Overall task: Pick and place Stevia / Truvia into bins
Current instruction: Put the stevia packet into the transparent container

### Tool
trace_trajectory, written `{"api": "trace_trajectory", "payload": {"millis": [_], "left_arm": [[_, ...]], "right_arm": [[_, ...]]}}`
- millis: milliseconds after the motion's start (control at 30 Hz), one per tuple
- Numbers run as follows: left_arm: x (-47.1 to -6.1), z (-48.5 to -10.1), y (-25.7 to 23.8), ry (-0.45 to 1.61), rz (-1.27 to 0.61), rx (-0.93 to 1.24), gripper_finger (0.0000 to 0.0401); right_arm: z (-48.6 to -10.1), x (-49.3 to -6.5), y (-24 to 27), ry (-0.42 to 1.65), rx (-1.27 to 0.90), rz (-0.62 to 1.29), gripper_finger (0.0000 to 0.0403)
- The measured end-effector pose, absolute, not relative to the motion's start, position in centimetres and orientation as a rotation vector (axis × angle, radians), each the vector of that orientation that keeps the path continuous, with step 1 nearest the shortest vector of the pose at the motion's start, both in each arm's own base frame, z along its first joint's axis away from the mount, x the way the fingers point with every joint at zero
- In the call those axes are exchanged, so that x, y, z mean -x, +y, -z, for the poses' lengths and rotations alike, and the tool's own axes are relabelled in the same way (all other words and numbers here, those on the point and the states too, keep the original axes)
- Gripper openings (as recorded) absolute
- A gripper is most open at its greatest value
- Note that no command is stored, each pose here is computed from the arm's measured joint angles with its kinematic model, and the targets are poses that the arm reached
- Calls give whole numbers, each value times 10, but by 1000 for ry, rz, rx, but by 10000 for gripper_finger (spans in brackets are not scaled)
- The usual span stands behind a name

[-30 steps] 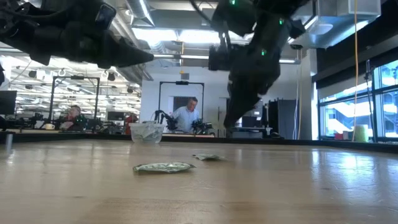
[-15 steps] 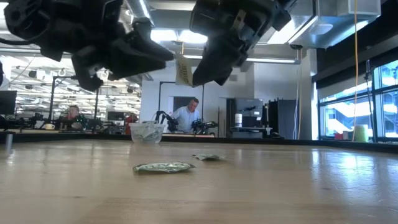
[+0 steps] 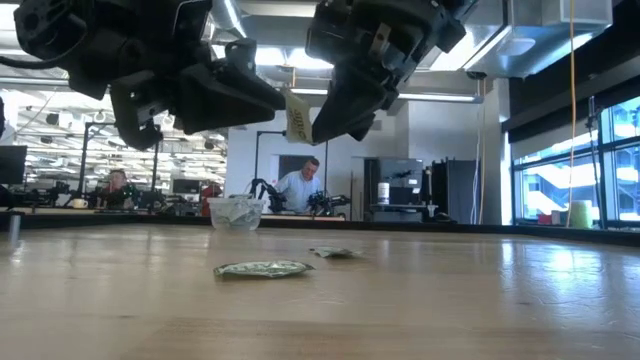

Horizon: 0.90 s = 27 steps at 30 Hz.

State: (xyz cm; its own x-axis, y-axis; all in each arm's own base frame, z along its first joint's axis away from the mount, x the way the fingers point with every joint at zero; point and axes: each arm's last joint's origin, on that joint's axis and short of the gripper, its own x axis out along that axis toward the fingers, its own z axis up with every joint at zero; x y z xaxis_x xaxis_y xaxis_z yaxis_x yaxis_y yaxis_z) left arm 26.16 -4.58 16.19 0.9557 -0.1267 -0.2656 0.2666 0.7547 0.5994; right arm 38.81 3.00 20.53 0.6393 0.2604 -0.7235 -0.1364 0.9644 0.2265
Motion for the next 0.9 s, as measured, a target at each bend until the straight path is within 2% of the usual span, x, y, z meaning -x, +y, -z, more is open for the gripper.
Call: {"api": "trace_trajectory", "payload": {"millis": [200,467,900], "left_arm": [[-261,-163,-48,206,227,-631,117],[-261,-165,-53,173,241,-663,97],[-261,-165,-51,191,177,-733,33]], "right_arm": [[-208,-391,23,810,-172,-206,0],[-208,-391,15,810,-201,-177,0],[-209,-391,16,810,-213,-213,0]]}}
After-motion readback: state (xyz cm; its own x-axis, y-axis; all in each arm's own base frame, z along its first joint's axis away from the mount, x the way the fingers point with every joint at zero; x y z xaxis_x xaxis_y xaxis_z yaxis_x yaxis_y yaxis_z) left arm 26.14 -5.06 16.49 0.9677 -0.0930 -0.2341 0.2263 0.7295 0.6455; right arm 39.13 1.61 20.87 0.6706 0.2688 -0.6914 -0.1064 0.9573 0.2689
